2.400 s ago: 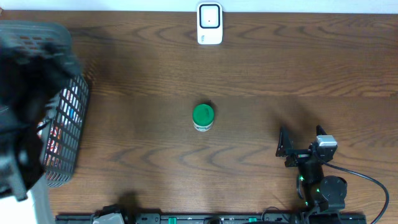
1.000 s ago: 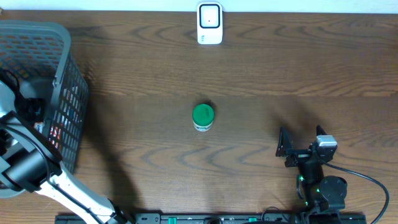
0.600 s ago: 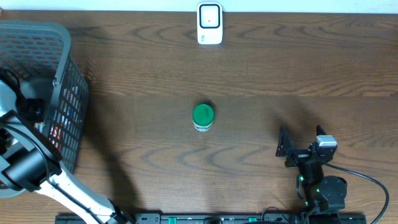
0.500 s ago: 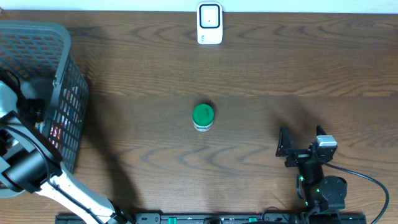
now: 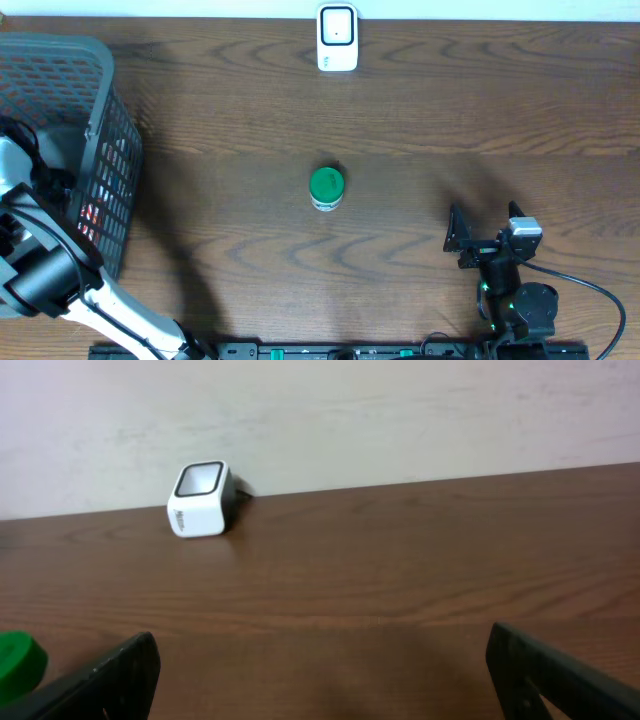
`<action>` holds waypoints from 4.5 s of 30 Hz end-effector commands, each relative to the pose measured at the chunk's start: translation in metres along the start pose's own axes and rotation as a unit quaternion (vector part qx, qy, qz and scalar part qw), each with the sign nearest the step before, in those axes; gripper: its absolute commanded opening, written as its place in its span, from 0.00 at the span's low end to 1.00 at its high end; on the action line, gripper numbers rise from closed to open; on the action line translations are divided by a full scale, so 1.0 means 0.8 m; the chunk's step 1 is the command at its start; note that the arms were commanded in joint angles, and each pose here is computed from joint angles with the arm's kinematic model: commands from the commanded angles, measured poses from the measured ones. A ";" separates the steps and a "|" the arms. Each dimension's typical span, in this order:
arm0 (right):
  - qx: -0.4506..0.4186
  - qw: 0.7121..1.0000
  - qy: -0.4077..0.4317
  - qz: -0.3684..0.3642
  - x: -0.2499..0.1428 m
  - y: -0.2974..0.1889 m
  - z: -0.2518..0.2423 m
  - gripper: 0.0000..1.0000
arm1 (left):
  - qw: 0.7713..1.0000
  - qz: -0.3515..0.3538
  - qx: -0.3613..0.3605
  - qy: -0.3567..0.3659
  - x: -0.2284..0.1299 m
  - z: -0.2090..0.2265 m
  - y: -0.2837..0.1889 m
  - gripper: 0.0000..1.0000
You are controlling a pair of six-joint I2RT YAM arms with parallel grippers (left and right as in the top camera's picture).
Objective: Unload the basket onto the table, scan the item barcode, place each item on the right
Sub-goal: 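Return the left gripper over the basket toward the orange snack box, then grasp the orange snack box with the left gripper, then carry the orange box out and drop it left of the bottle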
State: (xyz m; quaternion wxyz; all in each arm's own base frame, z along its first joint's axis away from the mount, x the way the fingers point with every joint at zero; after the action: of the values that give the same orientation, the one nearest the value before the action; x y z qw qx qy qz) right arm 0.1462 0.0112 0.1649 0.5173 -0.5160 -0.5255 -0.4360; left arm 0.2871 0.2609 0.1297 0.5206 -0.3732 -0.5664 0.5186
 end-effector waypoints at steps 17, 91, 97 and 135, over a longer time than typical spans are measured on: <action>0.000 1.000 -0.008 0.000 -0.001 0.000 0.001 0.99 | 0.956 -0.162 -0.239 -0.047 -0.002 0.139 -0.268 0.98; 0.000 1.000 -0.008 0.000 -0.001 0.000 0.001 0.99 | 0.758 0.118 -0.542 0.343 -0.243 0.179 -0.328 0.49; 0.000 1.000 -0.008 0.000 -0.001 0.000 0.001 0.99 | 0.789 0.060 -0.398 0.465 -0.336 0.150 -0.267 0.49; 0.000 1.000 -0.008 0.000 -0.001 0.000 0.001 0.99 | 0.892 0.046 -0.405 0.197 -0.401 0.130 -0.256 0.96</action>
State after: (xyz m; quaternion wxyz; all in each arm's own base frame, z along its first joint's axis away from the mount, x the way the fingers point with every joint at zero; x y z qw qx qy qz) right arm 0.1462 0.0112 0.1649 0.5173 -0.5160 -0.5255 -0.4360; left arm 0.2818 -0.1238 0.2333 0.3977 -0.6575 -0.5749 0.2813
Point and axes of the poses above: each gripper's point midway between its finger pads, its own y axis out along the fingers, its own z axis along the line the jaws close on, x = y × z, the point moved 10 cm from there along -y, back along the fingers, and after that the axes turned 13 degrees about -y, right-handed, at the moved point
